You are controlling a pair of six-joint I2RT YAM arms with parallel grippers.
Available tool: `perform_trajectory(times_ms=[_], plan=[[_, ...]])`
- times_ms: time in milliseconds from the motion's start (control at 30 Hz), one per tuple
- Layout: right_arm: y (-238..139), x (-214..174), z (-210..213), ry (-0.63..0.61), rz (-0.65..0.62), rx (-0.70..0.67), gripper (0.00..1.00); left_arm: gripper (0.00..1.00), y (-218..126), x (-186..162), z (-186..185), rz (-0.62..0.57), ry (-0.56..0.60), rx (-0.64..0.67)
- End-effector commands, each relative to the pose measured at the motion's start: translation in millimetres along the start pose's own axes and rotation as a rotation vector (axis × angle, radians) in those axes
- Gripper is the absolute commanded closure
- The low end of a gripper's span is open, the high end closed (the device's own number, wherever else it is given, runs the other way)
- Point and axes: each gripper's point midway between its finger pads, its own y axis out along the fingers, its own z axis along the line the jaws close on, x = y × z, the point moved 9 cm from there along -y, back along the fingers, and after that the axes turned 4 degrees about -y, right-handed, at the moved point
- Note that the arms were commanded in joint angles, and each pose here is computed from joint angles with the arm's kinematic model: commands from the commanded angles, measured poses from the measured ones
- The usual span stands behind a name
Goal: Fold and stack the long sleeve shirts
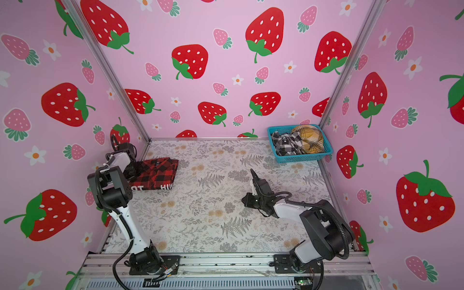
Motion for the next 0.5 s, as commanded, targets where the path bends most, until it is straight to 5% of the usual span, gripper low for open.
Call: perform_trajectory(times_ms=[0, 200, 467], plan=[[1, 7, 3, 0.011, -0.014, -0.006, 0.84, 0.77, 4, 1, 6, -0.001, -0.023, 0.035], [1, 8, 4, 0.008, -0.018, -0.004, 0.84, 0.55, -23, -5, -4, -0.007, -0.087, -0.086], [0, 8, 5, 0.003, -0.021, -0.008, 0.83, 0.46, -103, -33, -29, -0.096, -0.021, -0.173]])
